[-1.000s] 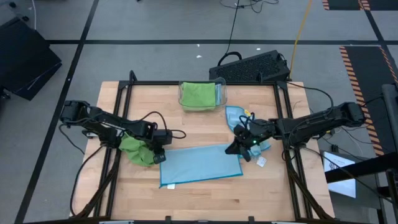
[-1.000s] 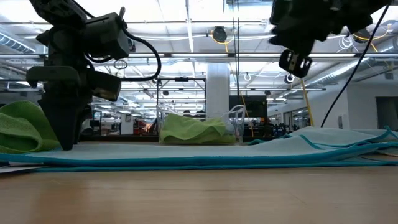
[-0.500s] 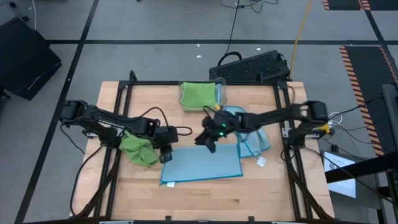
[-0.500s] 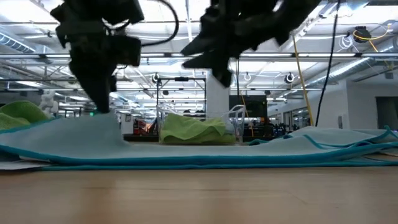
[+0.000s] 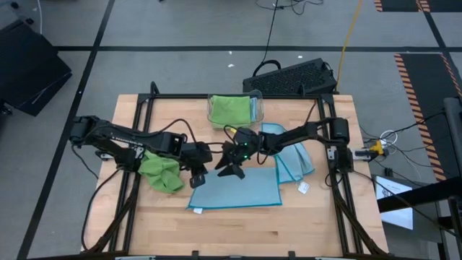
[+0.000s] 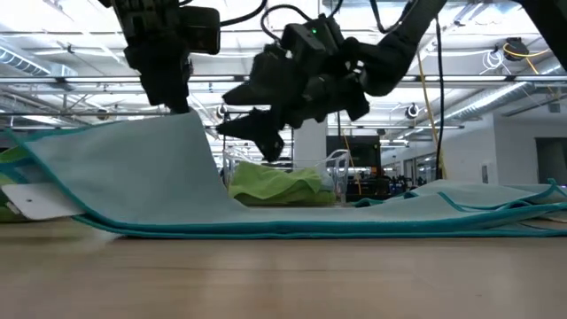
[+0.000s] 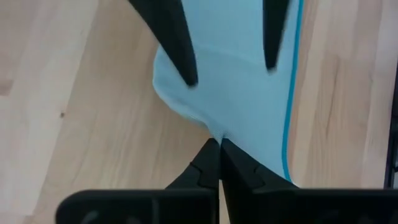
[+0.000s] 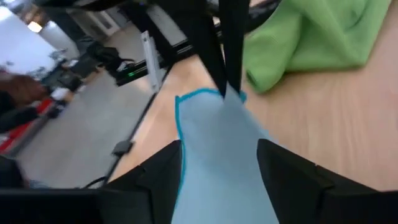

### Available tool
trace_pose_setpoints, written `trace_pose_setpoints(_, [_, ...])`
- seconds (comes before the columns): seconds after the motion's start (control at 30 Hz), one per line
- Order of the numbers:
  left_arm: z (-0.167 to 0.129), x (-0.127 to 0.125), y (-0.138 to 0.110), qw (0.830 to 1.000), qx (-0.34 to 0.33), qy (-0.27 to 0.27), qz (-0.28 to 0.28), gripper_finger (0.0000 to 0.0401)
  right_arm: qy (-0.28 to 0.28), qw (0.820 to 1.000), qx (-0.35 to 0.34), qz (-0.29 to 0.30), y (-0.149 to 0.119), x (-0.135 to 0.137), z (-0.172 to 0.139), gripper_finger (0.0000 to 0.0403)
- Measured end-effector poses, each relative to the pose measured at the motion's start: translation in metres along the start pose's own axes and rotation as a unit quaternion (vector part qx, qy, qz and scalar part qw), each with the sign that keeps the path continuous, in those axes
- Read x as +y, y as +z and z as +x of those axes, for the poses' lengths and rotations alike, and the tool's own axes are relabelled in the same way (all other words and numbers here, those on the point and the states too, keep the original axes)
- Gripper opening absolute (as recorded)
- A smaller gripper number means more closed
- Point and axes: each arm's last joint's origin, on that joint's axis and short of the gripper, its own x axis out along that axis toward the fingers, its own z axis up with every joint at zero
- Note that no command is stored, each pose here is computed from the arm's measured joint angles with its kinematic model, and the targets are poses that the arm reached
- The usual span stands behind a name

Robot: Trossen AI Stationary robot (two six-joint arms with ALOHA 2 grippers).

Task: Fold microfiber towels
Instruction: Fold the left blue microfiber cloth

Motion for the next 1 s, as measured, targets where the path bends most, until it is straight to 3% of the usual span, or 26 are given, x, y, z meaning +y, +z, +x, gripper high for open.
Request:
trace_pose_setpoints(0.2, [0.0,-0.001,-0.001,1.0,0.004,0.0,-0.007,0.0007,-0.057,0.997,-0.025,-0.039,0.015,0.0,0.007,0.0216])
trace_pose_setpoints(0.3, [0.0,-0.002,-0.001,1.0,0.004,0.0,-0.012,0.0004,-0.059,0.996,-0.028,-0.062,0.021,-0.002,0.006,0.0216])
trace_pose_setpoints(0.53, [0.0,-0.003,-0.001,0.999,0.002,-0.002,-0.034,0.0004,0.007,0.998,0.004,-0.058,0.012,-0.007,0.028,0.0195])
trace_pose_setpoints(0.73, [0.0,-0.01,-0.005,0.999,0.006,-0.009,-0.032,0.0007,0.021,0.997,0.002,-0.072,0.015,-0.003,0.041,0.0182])
trace_pose_setpoints(1.0, [0.0,-0.013,-0.006,0.999,0.003,-0.006,-0.042,0.001,0.019,0.997,0.007,-0.077,0.015,-0.003,0.041,0.0094])
